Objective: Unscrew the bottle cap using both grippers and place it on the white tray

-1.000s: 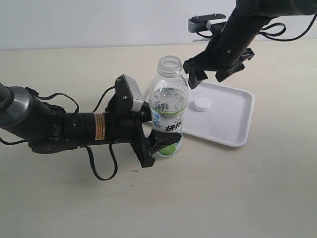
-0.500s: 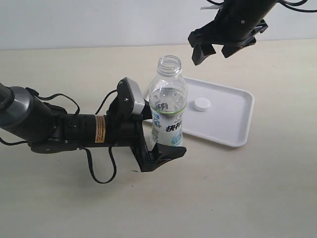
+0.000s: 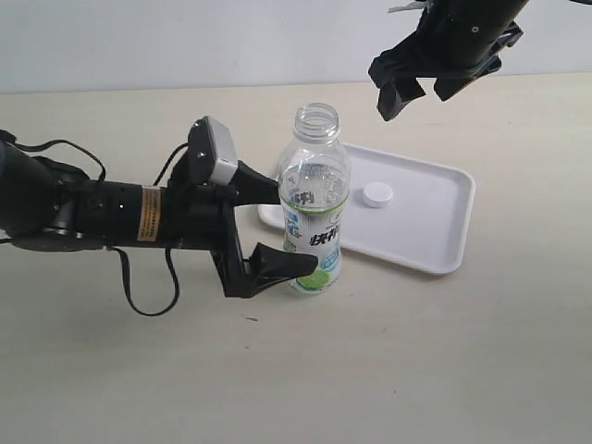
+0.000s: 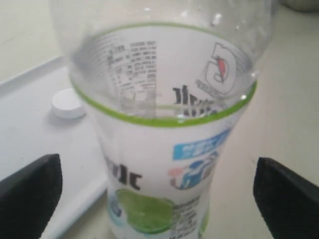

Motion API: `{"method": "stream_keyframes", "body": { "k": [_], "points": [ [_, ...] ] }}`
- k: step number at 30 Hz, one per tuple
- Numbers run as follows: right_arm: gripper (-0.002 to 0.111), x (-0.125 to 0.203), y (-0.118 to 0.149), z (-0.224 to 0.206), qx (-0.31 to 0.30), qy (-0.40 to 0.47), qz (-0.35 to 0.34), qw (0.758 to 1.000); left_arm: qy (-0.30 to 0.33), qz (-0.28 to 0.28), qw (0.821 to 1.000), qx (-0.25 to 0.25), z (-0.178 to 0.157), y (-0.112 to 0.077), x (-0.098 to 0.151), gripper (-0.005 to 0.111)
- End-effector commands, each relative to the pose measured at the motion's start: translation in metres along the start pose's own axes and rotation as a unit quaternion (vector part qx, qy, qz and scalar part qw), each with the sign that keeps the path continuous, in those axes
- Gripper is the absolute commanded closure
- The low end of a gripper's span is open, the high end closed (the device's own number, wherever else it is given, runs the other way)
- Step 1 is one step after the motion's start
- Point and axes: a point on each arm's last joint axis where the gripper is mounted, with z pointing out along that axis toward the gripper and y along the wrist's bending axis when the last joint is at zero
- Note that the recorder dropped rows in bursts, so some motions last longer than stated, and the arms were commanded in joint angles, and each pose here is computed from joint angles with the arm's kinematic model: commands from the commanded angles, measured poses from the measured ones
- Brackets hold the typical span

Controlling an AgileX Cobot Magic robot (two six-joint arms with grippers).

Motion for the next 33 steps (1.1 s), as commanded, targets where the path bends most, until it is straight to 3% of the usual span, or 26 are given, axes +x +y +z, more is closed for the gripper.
{"method": "stream_keyframes", "body": {
  "k": [1, 7, 11, 16, 18, 21, 24, 25, 28, 30, 33],
  "points": [
    [0.034, 0.000, 0.000, -0.004, 0.005, -0.002, -0.005, 1.000, -0.003, -0.026, 1.000, -0.012, -0.024, 0.013, -0.007, 0.002],
    [0.034, 0.000, -0.002, -0.004, 0.015, 0.000, -0.013, 1.000, -0.007, -0.054, 0.998, -0.021, -0.061, 0.031, -0.008, 0.002],
    [0.034, 0.000, -0.002, -0.011, 0.021, -0.008, -0.016, 1.000, -0.079, -0.073, 0.994, -0.004, -0.097, 0.040, -0.014, 0.002],
    [0.036, -0.001, -0.006, -0.043, 0.041, -0.054, -0.020, 0.998, -0.087, -0.112, 0.988, -0.061, -0.138, 0.057, -0.014, 0.006],
    [0.041, 0.000, -0.011, -0.067, 0.050, -0.086, -0.011, 0.995, -0.076, -0.114, 0.988, -0.067, -0.152, 0.058, -0.013, 0.016],
    [0.062, 0.008, -0.020, -0.106, 0.060, -0.132, 0.008, 0.989, -0.075, -0.134, 0.985, -0.079, -0.165, 0.060, -0.012, 0.047],
    [0.098, 0.020, -0.025, -0.144, 0.059, -0.167, 0.019, 0.984, -0.087, -0.191, 0.974, -0.086, -0.168, 0.062, -0.013, 0.100],
    [0.108, 0.024, -0.025, -0.157, 0.060, -0.182, 0.026, 0.981, -0.089, -0.210, 0.970, -0.083, -0.168, 0.062, -0.013, 0.105],
    [0.108, 0.040, -0.021, -0.190, 0.064, -0.209, 0.030, 0.975, -0.082, -0.260, 0.960, -0.064, -0.163, 0.059, -0.013, 0.104],
    [0.108, 0.050, -0.014, -0.210, 0.062, -0.223, 0.028, 0.972, -0.077, -0.259, 0.961, -0.058, -0.160, 0.057, -0.014, 0.104],
    [0.108, 0.067, -0.001, -0.239, 0.044, -0.250, 0.038, 0.967, -0.082, -0.298, 0.949, -0.055, -0.160, 0.057, -0.015, 0.104]
  ]
}}
